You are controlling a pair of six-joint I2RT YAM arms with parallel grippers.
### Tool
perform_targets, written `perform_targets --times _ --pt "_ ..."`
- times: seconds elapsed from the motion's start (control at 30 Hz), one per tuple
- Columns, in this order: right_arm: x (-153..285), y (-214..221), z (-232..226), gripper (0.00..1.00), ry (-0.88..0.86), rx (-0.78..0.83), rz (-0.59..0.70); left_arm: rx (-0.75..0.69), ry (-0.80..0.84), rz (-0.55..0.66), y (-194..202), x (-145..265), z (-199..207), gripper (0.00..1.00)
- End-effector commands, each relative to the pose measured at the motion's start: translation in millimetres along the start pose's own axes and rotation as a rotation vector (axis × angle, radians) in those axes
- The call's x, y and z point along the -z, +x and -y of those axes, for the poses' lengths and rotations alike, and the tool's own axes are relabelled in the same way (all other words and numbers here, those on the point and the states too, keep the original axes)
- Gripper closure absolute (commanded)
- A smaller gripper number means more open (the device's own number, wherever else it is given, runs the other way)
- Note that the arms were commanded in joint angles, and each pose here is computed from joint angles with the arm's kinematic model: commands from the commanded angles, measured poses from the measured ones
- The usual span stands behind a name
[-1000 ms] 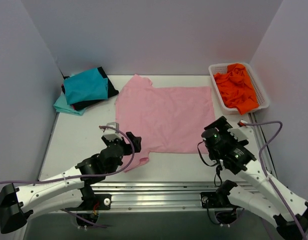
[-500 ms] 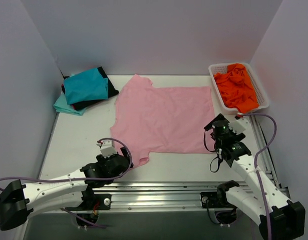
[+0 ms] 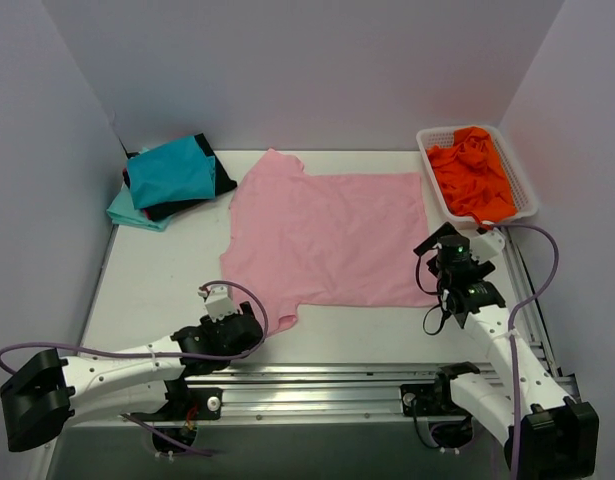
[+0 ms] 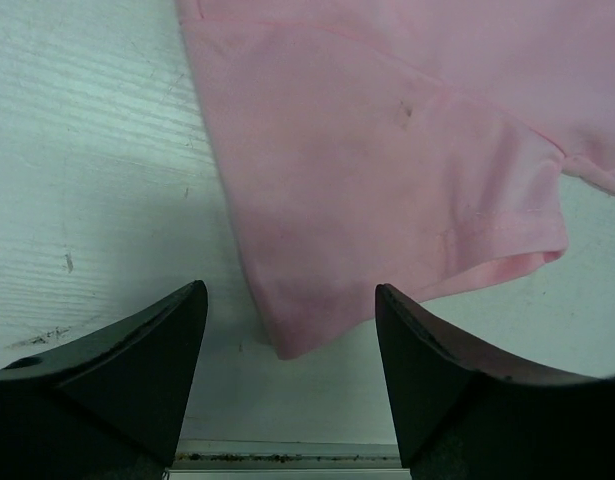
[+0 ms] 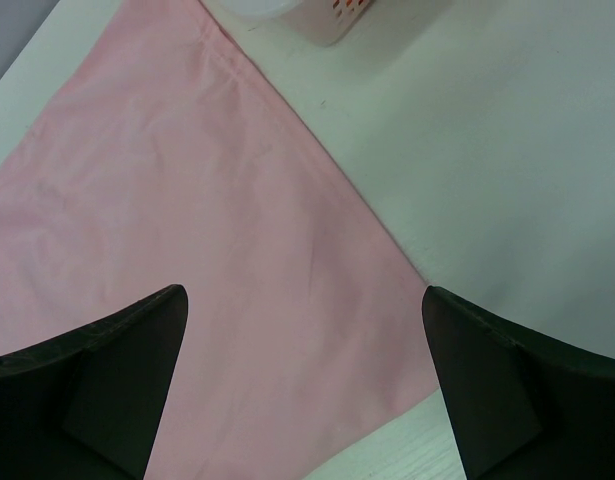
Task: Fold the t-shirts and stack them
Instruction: Grap the side of the flattened tshirt closest away from the robot with both arms
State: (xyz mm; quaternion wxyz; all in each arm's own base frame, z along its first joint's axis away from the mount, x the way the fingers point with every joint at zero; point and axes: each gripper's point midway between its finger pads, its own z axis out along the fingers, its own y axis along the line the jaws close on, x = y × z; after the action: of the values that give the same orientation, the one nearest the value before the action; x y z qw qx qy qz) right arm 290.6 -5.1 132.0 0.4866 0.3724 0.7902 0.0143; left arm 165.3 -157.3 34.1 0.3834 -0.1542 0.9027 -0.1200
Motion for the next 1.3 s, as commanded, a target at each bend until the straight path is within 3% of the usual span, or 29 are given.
perform_targets --times 0.0,0.13,0.23,0.27,0.33,0.37,0.6,0.93,1.13,1.27 --pt "-4 2 6 0.0 0.003 0.0 -0.009 0.035 0.033 -0.011 2 -2 16 0.24" --pt "-13 6 18 0.0 0.008 -0.025 -0.049 0.014 0.024 -0.037 13 -10 17 0.27" --pt "-19 16 21 0.0 -0.011 -0.04 -0.106 0.011 0.025 -0.048 18 -15 18 0.42" --pt "-22 15 29 0.0 0.008 -0.056 -0.111 0.01 0.024 -0.048 19 -15 18 0.57" --pt "-23 22 32 0.0 0.002 -0.064 -0.141 0.008 0.018 -0.047 19 -16 18 0.75" --pt "-23 21 34 0.0 0.007 -0.067 -0.142 0.001 0.008 -0.047 18 -15 16 0.96" --pt "-5 26 55 0.0 0.08 -0.107 -0.14 0.024 0.0 0.029 -7 -2 11 0.98" --pt "2 71 61 0.08 0.068 -0.171 -0.273 0.023 0.002 0.073 -19 0 13 0.98" --pt "-4 92 64 0.13 0.123 -0.107 -0.331 0.013 -0.001 0.09 -22 -1 15 0.98" --pt "-12 108 75 0.16 0.251 -0.028 -0.403 0.013 0.0 0.098 -24 -1 16 0.98"
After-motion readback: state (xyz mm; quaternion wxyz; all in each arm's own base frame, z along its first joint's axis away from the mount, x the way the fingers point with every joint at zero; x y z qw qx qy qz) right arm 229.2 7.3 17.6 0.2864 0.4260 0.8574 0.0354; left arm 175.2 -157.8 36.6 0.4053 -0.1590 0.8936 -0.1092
